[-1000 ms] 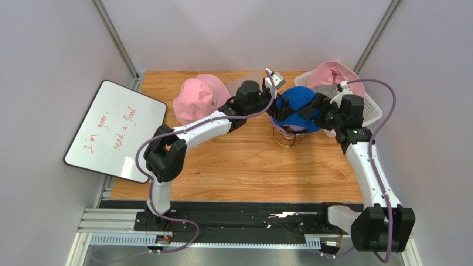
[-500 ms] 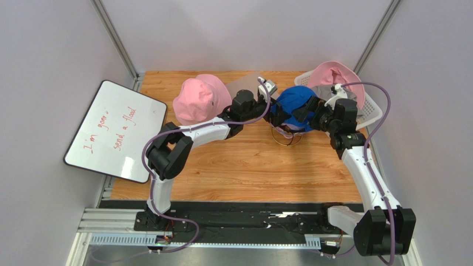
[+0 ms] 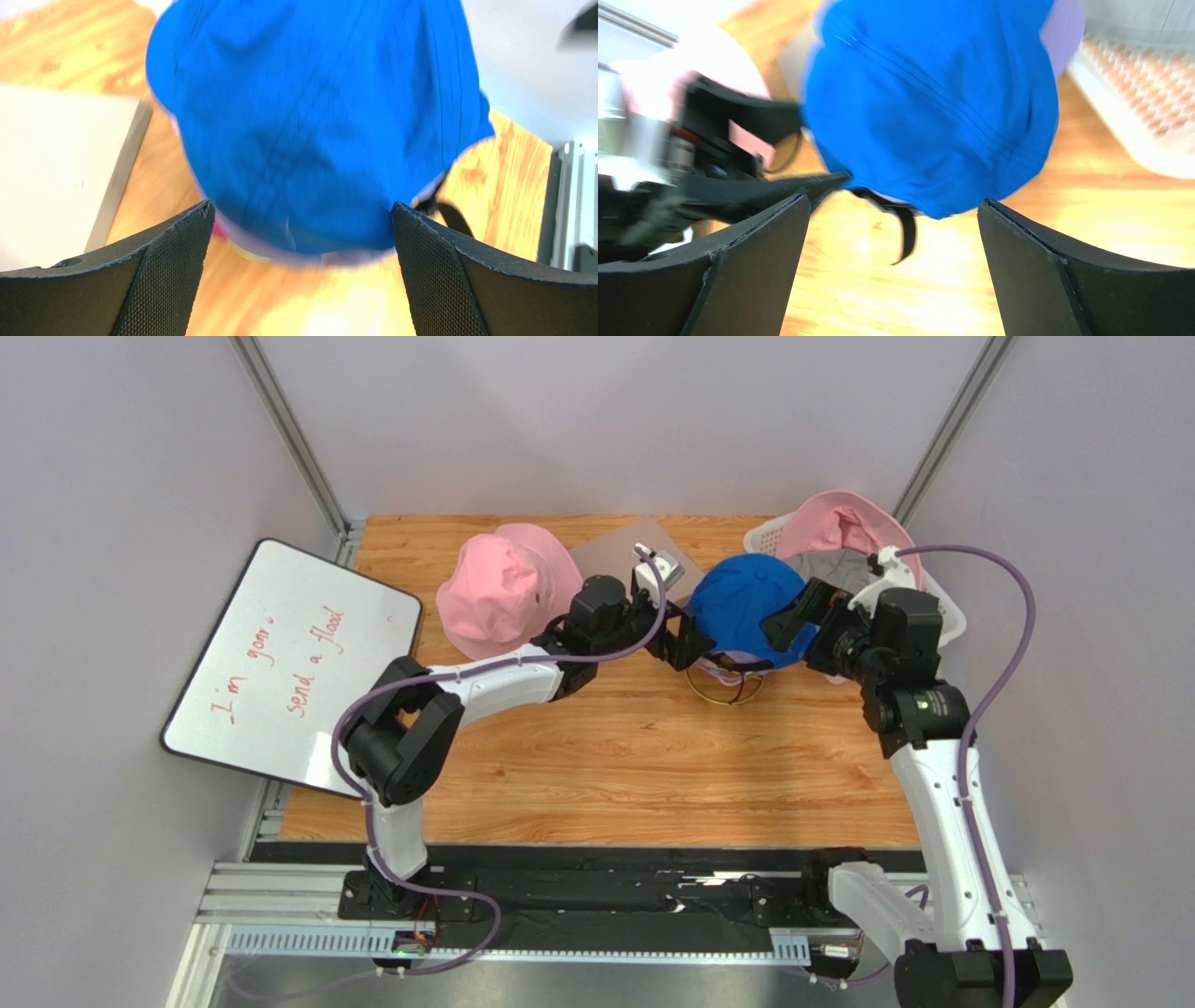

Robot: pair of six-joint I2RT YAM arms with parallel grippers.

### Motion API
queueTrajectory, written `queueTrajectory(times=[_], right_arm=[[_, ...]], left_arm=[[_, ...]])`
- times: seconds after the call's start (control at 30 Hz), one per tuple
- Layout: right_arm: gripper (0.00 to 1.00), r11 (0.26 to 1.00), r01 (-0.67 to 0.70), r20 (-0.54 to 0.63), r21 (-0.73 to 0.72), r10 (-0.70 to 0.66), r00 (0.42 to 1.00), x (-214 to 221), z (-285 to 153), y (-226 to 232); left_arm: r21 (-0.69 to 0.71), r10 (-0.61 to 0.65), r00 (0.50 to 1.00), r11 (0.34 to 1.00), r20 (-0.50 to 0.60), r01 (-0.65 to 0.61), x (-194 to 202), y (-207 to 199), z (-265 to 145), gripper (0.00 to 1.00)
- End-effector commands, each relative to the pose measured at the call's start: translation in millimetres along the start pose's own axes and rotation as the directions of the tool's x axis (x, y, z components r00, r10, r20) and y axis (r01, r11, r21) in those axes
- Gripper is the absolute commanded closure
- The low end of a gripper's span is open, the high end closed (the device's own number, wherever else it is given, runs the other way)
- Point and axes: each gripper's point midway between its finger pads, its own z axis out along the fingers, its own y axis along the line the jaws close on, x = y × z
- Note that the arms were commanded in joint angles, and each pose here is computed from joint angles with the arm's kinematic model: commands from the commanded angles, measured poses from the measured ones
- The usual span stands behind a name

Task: Stack the hats
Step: Stack the hat on the hat.

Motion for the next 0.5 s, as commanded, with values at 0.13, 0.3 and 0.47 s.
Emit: queueTrajectory(times=[0.13,0.3,0.47], right_arm=[[0.0,0.997,0.076,0.124,0.034,-0.079,0.989,-47,-31,11],[0.0,0.999,0.041,0.133,0.012,-0.042,0.99,-66,-11,2],[0.0,0.988,-0.131,0.151,0.085,0.117,0.982,-89,29,-40]], left_arm=[[-0.023,0.045,0.997,0.999,0.066,-0.044,-58,-17,-44,0.0],[0.023,0.089,0.993,0.996,0.075,-0.091,-78,-25,-37,0.0],[0.168,0.112,0.989,0.978,0.097,-0.127,-89,-47,-23,0.0]])
